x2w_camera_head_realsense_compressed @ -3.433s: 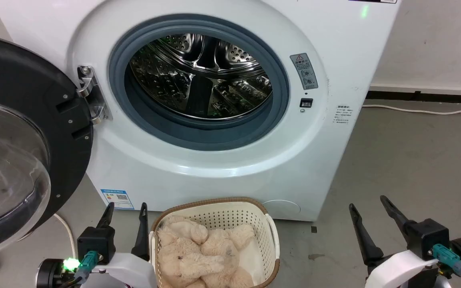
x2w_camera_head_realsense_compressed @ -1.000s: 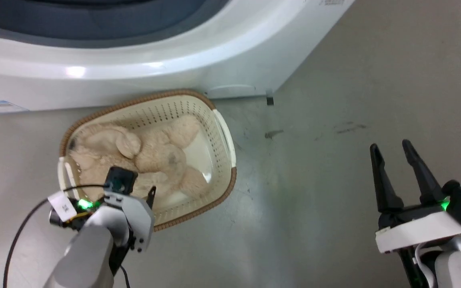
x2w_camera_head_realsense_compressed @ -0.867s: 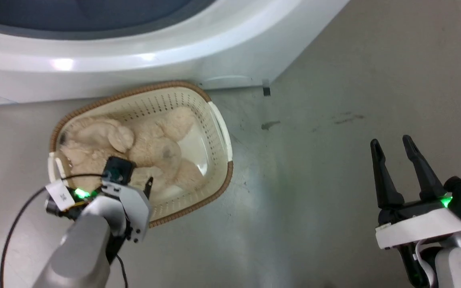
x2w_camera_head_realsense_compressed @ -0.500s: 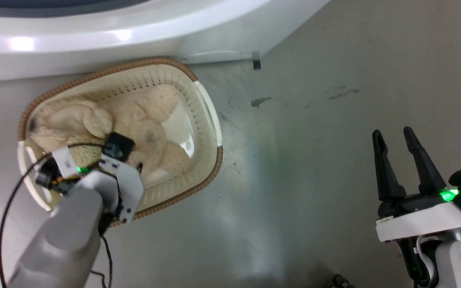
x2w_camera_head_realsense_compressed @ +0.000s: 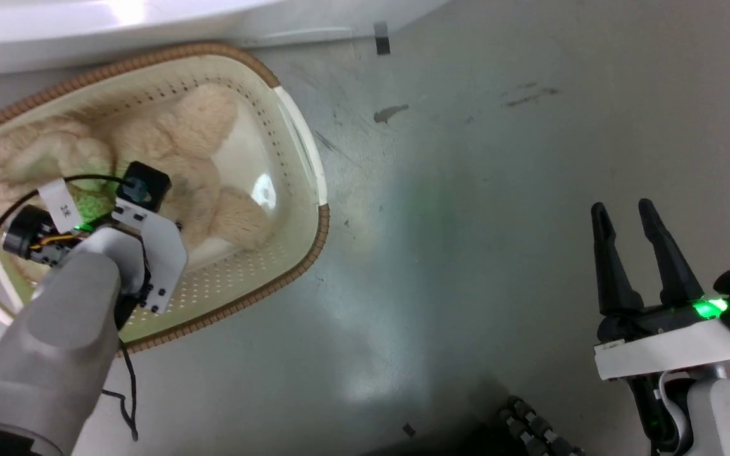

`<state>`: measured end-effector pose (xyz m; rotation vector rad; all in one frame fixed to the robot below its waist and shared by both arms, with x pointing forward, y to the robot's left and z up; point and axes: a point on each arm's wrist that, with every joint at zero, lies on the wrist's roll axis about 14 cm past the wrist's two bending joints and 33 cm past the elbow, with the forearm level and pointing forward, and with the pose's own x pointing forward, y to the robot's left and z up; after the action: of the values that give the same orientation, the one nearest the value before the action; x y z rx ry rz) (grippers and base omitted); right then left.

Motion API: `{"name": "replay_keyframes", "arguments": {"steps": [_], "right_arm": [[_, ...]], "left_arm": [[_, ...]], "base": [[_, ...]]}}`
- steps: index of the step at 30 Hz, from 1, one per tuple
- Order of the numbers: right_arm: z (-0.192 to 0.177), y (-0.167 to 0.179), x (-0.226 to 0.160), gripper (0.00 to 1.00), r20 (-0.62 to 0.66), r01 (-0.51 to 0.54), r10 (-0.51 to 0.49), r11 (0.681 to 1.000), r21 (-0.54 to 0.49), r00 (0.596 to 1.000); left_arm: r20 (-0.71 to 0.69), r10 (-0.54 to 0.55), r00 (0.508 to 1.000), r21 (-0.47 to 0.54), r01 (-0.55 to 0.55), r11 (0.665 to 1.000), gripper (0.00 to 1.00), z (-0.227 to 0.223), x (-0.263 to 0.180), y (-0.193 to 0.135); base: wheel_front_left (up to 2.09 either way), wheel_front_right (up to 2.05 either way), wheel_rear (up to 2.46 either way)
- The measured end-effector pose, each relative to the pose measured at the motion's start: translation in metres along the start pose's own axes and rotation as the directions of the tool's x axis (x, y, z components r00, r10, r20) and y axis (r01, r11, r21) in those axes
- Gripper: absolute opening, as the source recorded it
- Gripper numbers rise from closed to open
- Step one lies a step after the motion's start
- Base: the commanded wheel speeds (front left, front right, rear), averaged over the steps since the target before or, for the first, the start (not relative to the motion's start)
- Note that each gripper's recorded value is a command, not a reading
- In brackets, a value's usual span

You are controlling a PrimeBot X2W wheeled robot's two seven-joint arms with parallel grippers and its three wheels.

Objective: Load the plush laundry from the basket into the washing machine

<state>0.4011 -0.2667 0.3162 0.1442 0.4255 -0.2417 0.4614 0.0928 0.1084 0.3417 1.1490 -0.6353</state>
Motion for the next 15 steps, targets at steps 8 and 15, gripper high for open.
{"name": "replay_keyframes", "arguments": {"steps": [8, 15], "right_arm": [[-0.018, -0.012, 0.005, 1.00, -0.037, 0.040, -0.039, 0.999, 0.013, 0.999], [-0.020, -0.024, 0.007, 1.00, -0.037, 0.076, -0.076, 0.997, 0.016, 0.996]], "left_arm": [[-0.073, -0.018, 0.997, 0.006, 0.018, 1.000, 0.75, -0.018, 0.027, 0.004], [-0.084, -0.013, 0.996, -0.026, 0.011, 1.000, 0.00, -0.028, 0.044, 0.008]], "base": [[0.00, 0.00, 0.00], [0.00, 0.00, 0.00]]}}
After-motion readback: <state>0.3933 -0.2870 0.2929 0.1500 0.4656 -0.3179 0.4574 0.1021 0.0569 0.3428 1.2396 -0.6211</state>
